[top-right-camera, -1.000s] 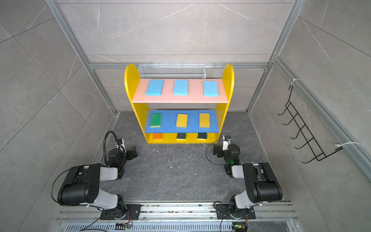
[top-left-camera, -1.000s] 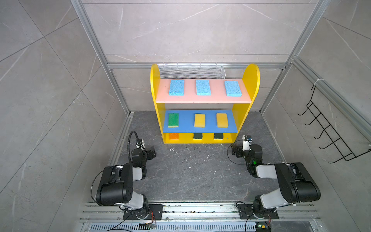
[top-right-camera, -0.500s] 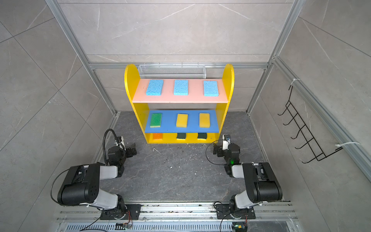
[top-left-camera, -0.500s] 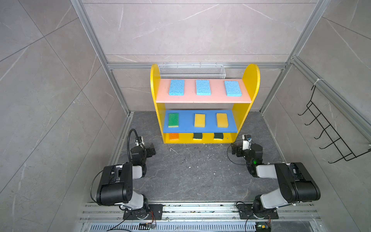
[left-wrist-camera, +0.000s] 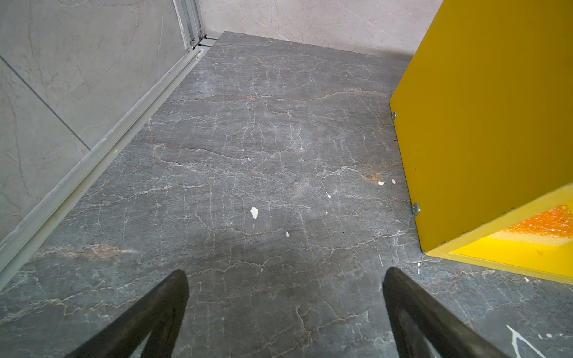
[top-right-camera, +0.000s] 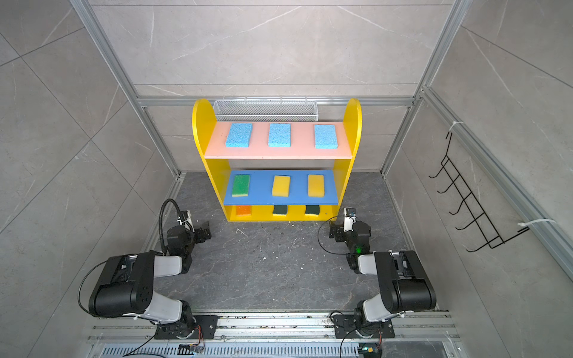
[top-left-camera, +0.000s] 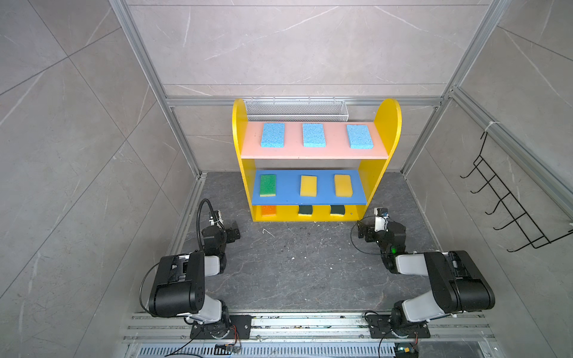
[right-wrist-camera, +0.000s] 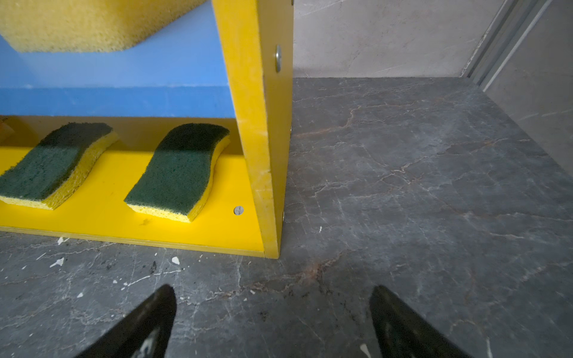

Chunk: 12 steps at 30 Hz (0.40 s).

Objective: Place and organize the cleaning sponges onto the shelf

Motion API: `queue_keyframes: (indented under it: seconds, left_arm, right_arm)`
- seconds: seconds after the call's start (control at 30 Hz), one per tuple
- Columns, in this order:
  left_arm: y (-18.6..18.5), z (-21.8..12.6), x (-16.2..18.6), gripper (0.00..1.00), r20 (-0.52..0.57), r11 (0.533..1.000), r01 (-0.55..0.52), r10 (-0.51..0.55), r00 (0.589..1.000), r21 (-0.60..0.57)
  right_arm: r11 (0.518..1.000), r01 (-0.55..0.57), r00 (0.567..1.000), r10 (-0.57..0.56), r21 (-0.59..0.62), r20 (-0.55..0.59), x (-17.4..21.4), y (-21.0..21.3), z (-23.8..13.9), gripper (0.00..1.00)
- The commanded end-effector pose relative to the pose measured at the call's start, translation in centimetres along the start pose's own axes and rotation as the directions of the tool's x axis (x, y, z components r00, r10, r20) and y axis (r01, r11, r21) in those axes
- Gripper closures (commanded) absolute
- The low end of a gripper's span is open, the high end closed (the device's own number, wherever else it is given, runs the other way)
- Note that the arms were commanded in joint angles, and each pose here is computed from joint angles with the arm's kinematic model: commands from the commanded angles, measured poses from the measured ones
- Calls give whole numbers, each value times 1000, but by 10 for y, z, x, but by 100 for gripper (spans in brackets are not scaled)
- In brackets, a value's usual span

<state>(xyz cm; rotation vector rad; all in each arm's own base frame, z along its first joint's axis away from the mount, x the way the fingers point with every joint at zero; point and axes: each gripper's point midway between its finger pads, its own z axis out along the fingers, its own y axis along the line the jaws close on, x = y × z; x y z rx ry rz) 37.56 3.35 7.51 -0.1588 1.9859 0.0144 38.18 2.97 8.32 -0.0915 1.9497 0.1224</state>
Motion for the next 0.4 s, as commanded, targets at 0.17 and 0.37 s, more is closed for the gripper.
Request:
queue_keyframes:
  seconds: [0.17,0.37]
  left_arm:
    - [0,2,-13,0,41,1000,-29,30,999,-8]
    - [0,2,-13,0,40,1000,-30,30,999,-8]
  right_arm:
    - [1000,15,999,-15,-9,28,-11,2,3,1]
    - [1000,15,999,-15,-9,29,-11,2,2,1]
